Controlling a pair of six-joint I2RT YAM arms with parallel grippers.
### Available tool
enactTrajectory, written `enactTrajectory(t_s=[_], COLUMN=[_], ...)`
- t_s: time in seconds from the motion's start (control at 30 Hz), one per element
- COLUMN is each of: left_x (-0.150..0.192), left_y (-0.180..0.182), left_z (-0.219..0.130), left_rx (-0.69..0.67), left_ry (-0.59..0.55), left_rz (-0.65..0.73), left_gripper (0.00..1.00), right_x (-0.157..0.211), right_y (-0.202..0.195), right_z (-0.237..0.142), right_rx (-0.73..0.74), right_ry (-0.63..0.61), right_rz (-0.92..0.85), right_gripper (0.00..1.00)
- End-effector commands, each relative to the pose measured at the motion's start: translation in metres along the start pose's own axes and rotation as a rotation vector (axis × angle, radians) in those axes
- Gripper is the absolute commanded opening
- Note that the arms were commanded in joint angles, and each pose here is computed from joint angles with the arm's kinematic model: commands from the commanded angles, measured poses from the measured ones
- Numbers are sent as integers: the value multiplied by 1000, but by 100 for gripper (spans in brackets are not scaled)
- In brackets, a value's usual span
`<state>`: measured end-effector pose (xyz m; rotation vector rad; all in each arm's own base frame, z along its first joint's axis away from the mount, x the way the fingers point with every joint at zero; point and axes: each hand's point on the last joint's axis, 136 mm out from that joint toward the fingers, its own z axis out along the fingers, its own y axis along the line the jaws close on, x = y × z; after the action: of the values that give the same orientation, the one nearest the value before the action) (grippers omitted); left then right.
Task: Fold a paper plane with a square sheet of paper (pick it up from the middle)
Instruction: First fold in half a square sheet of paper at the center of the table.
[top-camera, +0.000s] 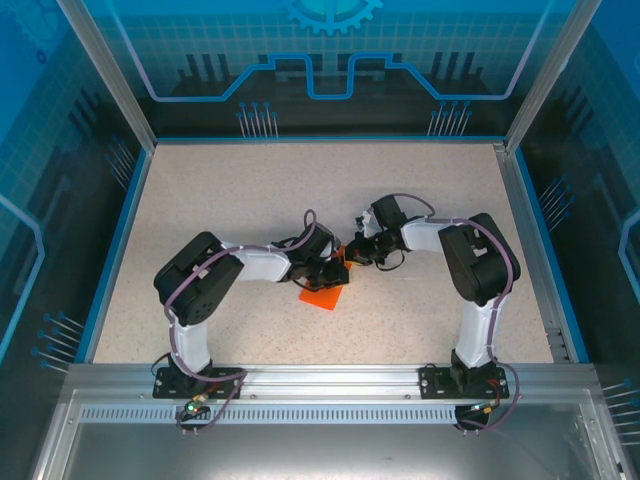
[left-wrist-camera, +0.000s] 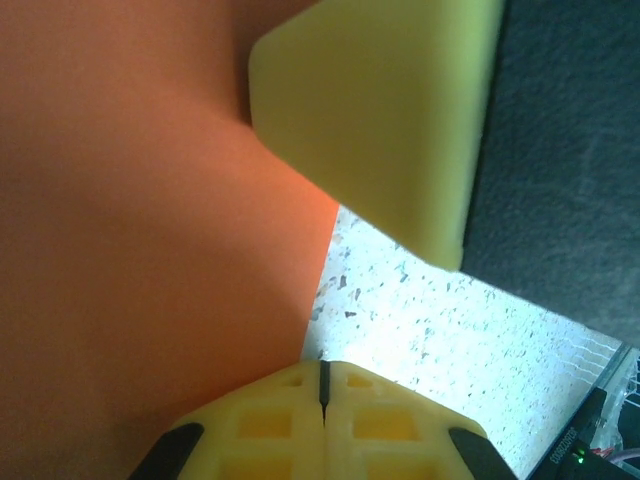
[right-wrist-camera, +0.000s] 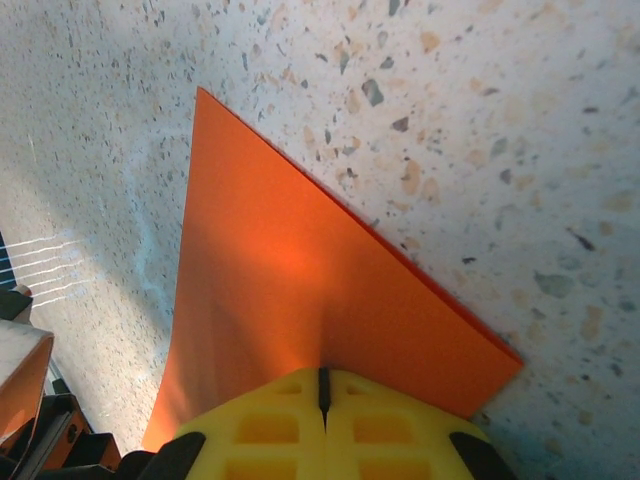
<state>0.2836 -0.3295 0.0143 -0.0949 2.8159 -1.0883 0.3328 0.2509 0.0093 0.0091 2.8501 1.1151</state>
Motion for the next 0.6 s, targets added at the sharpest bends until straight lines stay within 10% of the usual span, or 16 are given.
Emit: enactTrajectory(t_s=[0.0, 0.57], left_x=[25, 86], left_y=[29, 43], left_z=[-4, -24], left_rx=[-66, -84], left_ry=[60, 144], left_rz=[-54, -43], left_gripper=[0, 0], right_x=[22, 30], right_y=[-48, -70], right_z=[14, 22], right_rx=[150, 219], right_ry=[73, 101], right_rz=[83, 122], right_gripper=[0, 0])
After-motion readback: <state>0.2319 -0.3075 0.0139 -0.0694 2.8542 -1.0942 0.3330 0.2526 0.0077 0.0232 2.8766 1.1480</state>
